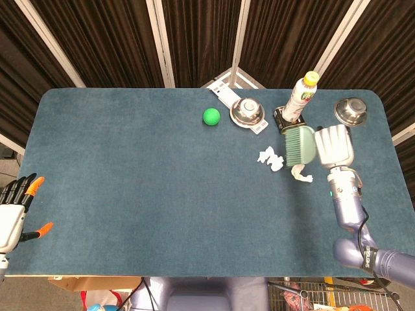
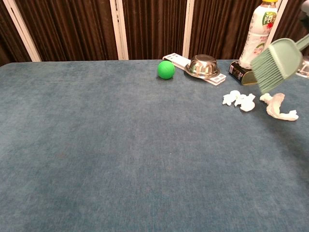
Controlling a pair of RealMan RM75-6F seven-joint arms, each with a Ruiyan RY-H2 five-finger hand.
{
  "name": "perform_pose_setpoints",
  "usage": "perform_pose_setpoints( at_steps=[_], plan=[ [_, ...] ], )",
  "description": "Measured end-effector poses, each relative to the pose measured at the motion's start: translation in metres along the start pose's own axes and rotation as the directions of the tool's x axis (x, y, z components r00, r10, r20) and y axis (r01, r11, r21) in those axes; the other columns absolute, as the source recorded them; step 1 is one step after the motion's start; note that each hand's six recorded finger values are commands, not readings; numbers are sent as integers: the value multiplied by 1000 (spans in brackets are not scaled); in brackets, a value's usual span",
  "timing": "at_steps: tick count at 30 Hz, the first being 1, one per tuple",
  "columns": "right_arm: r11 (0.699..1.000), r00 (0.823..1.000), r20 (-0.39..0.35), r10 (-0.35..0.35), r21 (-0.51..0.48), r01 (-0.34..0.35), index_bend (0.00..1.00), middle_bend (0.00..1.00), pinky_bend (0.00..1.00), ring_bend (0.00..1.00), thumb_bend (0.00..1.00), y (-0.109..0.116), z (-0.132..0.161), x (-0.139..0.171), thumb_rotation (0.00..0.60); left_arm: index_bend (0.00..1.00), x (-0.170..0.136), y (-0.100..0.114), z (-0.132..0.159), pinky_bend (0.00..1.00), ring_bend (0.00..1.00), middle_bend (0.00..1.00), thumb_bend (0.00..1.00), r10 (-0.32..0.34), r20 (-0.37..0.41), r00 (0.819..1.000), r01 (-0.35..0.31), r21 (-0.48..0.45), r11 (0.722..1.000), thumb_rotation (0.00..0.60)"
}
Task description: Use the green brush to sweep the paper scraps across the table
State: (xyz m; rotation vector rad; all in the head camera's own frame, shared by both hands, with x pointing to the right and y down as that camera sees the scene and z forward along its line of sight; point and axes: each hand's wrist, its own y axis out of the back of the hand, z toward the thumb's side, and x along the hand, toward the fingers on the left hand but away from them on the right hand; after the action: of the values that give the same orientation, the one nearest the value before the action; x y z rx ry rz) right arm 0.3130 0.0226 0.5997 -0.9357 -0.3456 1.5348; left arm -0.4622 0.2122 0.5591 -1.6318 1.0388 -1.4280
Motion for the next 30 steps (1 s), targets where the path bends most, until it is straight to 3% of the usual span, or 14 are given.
perform_pose_setpoints(
  at_steps=[5,12,21,30],
  plan=[
    [999,995,-92,-41,-29,38,774,933,877,953,617,18,26,14,600,0,0,0,0,0,0,0,0,-2,2,1000,2,-1,1000,600],
    [999,987,-161,-16,-31,11,774,933,877,953,617,11,59,17,600,0,0,0,-1,0,0,0,0,-2,2,1000,2,-4,1000,600],
    [999,985,-165,43,4,-43,774,933,877,953,618,-10,77,2,600,0,-1,-2,-2,0,0,0,0,-16,-1,1000,16,-11,1000,600],
    [996,988,-133,83,45,-77,774,933,877,953,617,-31,77,-14,600,0,1,-2,-3,0,0,0,0,-23,-12,1000,23,-17,1000,600]
  ],
)
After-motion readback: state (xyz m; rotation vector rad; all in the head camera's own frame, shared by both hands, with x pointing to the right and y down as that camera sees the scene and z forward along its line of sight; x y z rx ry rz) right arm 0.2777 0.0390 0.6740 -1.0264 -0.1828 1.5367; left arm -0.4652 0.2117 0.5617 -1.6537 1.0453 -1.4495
